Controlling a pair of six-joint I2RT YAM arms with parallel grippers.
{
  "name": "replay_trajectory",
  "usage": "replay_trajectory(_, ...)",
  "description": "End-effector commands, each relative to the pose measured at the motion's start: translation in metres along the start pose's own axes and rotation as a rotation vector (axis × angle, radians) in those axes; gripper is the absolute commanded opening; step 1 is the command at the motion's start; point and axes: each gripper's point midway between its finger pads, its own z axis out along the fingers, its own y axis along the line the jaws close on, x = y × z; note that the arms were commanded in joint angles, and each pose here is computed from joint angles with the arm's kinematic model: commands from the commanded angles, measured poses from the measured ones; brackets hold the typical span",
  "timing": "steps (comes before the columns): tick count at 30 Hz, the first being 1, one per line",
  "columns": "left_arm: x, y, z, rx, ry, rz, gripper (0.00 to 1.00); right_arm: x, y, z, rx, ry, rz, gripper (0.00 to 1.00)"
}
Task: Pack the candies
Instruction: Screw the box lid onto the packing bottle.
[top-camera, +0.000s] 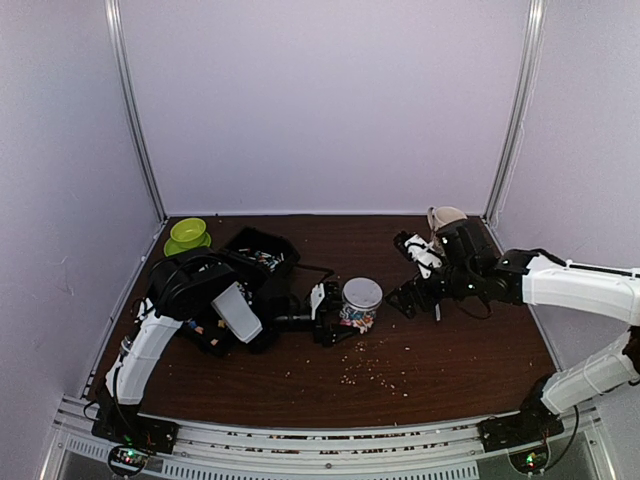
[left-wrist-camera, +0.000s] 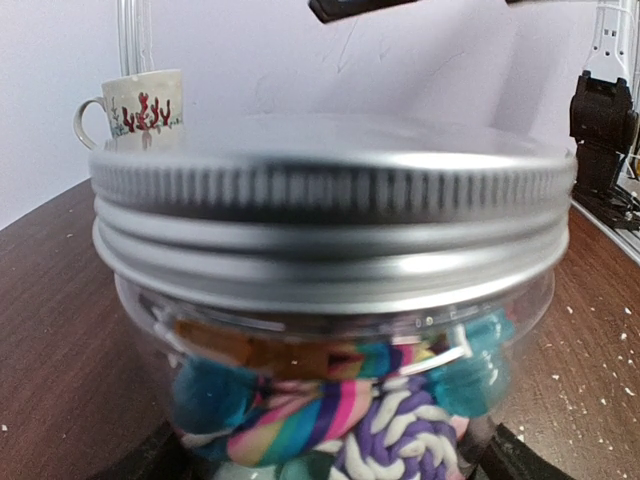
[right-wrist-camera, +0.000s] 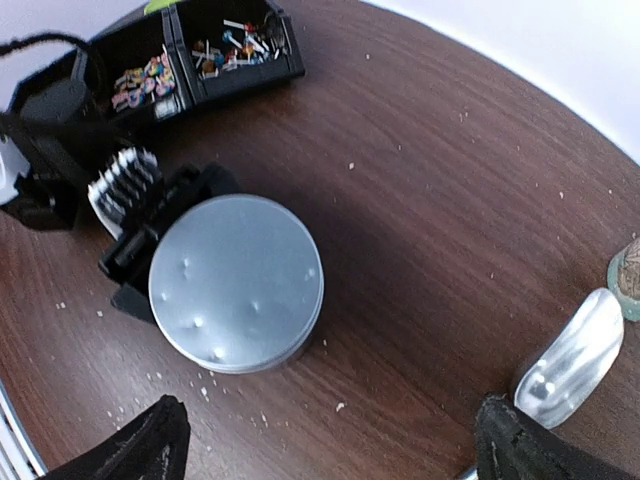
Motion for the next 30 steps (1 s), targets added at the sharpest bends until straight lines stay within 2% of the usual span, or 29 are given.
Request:
replay_trajectory(1, 0.028, 0.005, -0.011, -0.014, 0.070, -0.082, 0.81, -0.053, 0.001, 0.000, -0.060, -0.158, 0.050, 1.00)
replay_trajectory(9, 0.029, 0.004, -0.011, -0.006, 0.072, -0.086, 0.81, -0.088, 0.013, 0.037, -0.210, -0.110, 0.050, 1.00)
replay_trajectory(14, 0.029, 0.004, -0.010, 0.002, 0.073, -0.089, 0.81, -0.100, 0.019, 0.053, -0.351, -0.144, 0.130, 1.00)
replay_trajectory(16, 0.030, 0.003, -0.010, 0.004, 0.075, -0.093, 0.81, -0.101, 0.016, 0.060, -0.385, -0.148, 0.173, 0.95)
replay_trajectory(20, 0.030, 0.004, -0.009, 0.007, 0.078, -0.096, 0.81, -0.095, 0.011, 0.074, -0.436, -0.105, 0.226, 0.76)
replay_trajectory(25, 0.031, 0.004, -0.008, 0.009, 0.079, -0.094, 0.81, -0.085, 0.008, 0.085, -0.428, -0.064, 0.236, 0.70)
replay_trajectory(30, 0.032, 0.004, -0.008, 0.012, 0.083, -0.100, 0.81, -0.077, 0.010, 0.090, -0.442, -0.037, 0.235, 0.55)
